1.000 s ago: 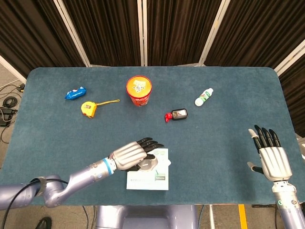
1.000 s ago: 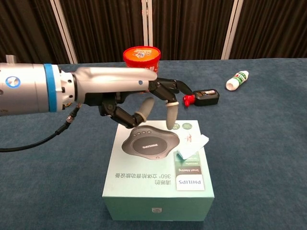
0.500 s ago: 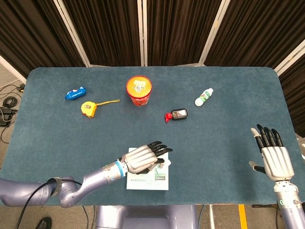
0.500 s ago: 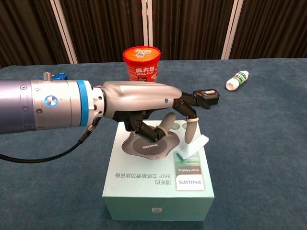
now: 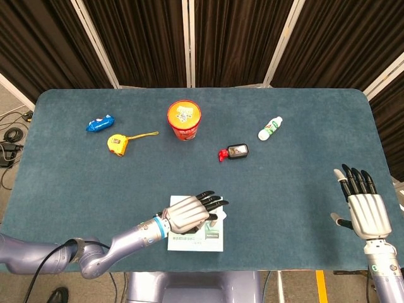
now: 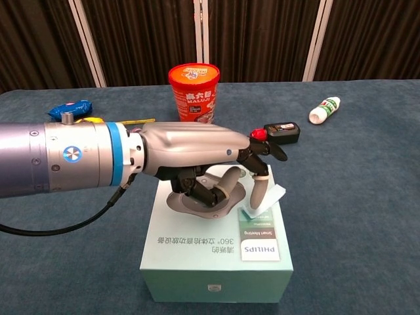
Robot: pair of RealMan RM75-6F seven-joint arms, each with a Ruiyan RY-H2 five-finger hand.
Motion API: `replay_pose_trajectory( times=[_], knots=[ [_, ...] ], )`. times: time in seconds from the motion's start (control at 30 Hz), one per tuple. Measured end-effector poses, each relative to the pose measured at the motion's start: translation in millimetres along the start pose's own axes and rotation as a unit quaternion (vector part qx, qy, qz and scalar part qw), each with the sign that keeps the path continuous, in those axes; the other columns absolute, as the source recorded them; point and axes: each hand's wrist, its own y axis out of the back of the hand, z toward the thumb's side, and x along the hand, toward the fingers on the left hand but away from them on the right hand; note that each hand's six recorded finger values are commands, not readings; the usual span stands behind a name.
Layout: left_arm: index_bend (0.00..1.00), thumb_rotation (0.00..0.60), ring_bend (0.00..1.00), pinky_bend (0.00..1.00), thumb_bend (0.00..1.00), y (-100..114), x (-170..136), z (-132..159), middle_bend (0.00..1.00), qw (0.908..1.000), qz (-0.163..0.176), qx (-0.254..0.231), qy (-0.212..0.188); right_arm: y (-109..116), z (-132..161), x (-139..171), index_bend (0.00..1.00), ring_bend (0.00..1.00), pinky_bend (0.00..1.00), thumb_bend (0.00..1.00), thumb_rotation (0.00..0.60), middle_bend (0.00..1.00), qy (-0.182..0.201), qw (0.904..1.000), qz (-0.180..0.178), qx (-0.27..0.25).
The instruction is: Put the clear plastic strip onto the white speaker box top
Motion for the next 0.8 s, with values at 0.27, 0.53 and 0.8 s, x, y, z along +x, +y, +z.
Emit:
replay_pose_trajectory(
  times=[0.27, 0.53, 0.8],
  knots=[
    [0.43, 0.600, 0.00, 0.00, 1.00, -6.3, -1.7, -2.3, 0.00, 1.0000, -0.007, -0.001, 0.004, 3.1, -0.3, 0.3, 0.06, 0.00, 0.00, 0.00, 0.600, 0.00, -0.001, 1.0000, -0.008, -0.003],
    [0.44, 0.600, 0.00, 0.00, 1.00, -13.2, -4.4, -3.0, 0.00, 0.9999, -0.012, 0.003, 0.005, 4.2, -1.3, 0.4, 0.06, 0.00, 0.00, 0.00, 0.600, 0.00, -0.002, 0.9999, -0.011, -0.004],
    [0.44, 0.600, 0.00, 0.00, 1.00, -15.9, -6.7, -5.1, 0.00, 0.9999, -0.009, 0.001, 0.008, 5.2, -2.3, 0.3, 0.06, 0.00, 0.00, 0.00, 0.600, 0.00, -0.003, 0.9999, -0.012, -0.005]
  ],
)
